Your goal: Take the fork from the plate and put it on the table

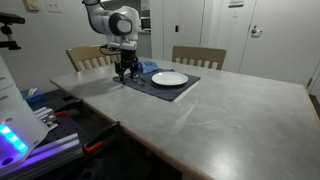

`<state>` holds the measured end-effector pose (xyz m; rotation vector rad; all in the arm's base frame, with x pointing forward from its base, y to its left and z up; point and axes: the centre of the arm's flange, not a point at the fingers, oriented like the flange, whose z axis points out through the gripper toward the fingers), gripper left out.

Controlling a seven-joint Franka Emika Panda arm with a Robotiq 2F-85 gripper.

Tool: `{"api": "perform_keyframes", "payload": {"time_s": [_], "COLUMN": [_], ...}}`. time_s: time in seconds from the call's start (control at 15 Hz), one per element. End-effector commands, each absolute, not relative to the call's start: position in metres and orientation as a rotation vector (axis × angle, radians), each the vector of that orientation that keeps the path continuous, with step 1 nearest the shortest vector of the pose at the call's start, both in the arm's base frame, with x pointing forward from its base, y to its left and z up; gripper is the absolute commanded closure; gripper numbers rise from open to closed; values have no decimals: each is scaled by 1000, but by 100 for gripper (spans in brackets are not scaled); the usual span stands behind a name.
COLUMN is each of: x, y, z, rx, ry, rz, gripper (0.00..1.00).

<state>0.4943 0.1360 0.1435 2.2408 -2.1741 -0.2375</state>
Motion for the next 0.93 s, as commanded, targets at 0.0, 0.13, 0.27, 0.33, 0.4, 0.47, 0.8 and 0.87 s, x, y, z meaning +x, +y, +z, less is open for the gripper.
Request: {"api": "perform_keyframes", "payload": {"time_s": [0.0, 0.13, 0.27, 0.33, 0.4, 0.47, 0.8, 0.87], "x": [497, 497, 497, 497, 497, 498, 498, 499], "y": [130, 127, 125, 124, 123, 122, 121, 121], "z": [139, 144, 149, 151, 154, 156, 177, 182], "rx": [2246, 2250, 2249, 2250, 2253, 2257, 2308, 2316], "ry": [-2140, -2126, -2122, -2119, -2111, -2103, -2047, -2036], "rz": [-215, -215, -219, -221, -228, -232, -261, -266], "gripper": [1, 0, 0, 0, 0, 0, 0, 0]}}
